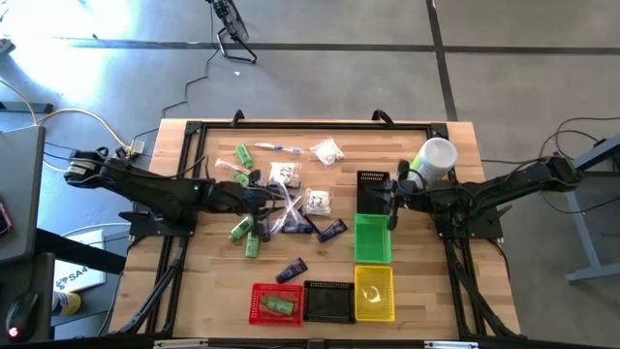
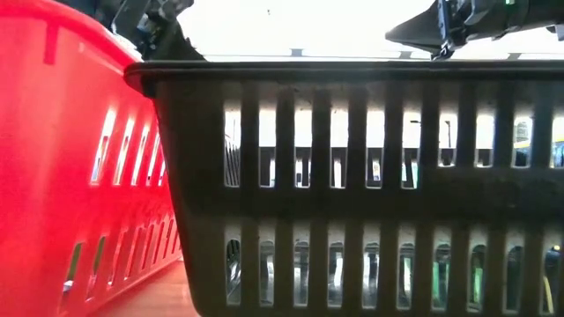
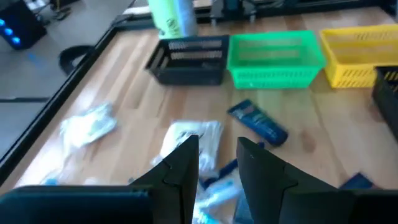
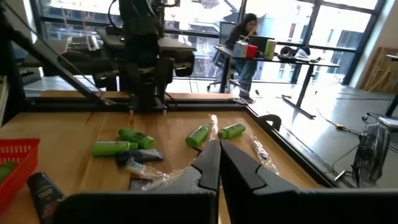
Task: Pick & Place Travel size toiletries
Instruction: Put the top blue toothbrush into the bottom black bin
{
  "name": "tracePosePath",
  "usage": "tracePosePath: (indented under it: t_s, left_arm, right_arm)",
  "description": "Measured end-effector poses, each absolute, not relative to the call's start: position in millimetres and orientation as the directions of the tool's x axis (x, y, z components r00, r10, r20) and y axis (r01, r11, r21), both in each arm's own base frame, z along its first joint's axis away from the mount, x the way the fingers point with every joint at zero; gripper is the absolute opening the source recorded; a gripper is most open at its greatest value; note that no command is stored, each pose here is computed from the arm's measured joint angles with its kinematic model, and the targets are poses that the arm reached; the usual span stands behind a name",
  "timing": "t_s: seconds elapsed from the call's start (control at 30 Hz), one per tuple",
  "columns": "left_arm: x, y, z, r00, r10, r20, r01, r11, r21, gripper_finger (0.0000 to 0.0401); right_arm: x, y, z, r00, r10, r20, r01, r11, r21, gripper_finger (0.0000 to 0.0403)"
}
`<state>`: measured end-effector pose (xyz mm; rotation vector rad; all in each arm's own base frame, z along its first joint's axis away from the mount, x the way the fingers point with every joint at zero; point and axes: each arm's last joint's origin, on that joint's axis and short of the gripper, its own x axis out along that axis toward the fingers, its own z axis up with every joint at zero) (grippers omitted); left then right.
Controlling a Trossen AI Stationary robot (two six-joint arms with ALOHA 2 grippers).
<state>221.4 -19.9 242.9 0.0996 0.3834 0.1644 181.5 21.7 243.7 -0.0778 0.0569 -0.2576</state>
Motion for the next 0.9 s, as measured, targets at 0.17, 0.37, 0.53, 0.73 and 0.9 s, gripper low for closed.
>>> tracePosePath:
  t_s: [0.17, 0.37, 0.53, 0.73, 0.9]
  left_arm:
    - [203.2, -7.0, 238.3, 0.913, 0.224, -0.341, -0.194, 0.973, 0.122, 0.0104]
    - [176.3, 8.6, 235.8, 0.906, 0.294, -0.305, -0.267, 0.955, 0.128, 0.0104]
    - [156.6, 16.7, 243.3, 0.897, 0.341, -0.282, -0.316, 0.940, 0.129, 0.0104]
    - [139.3, 16.7, 251.4, 0.906, 0.347, -0.242, -0.328, 0.937, 0.118, 0.0104]
    - [126.4, 16.0, 254.7, 0.910, 0.348, -0.224, -0.330, 0.937, 0.112, 0.0104]
  right_arm:
    - [182.1, 15.4, 243.5, 0.956, -0.290, -0.048, 0.289, 0.957, -0.032, 0.0003]
    - [182.4, 11.1, 243.7, 0.950, -0.310, -0.046, 0.309, 0.951, -0.014, 0.0003]
    - [182.4, 11.3, 243.3, 0.950, -0.308, -0.050, 0.308, 0.951, -0.017, 0.0003]
    - [182.4, 11.3, 242.1, 0.949, -0.308, -0.062, 0.307, 0.951, -0.023, 0.0003]
    - [182.4, 11.4, 242.0, 0.950, -0.307, -0.062, 0.306, 0.952, -0.025, 0.0003]
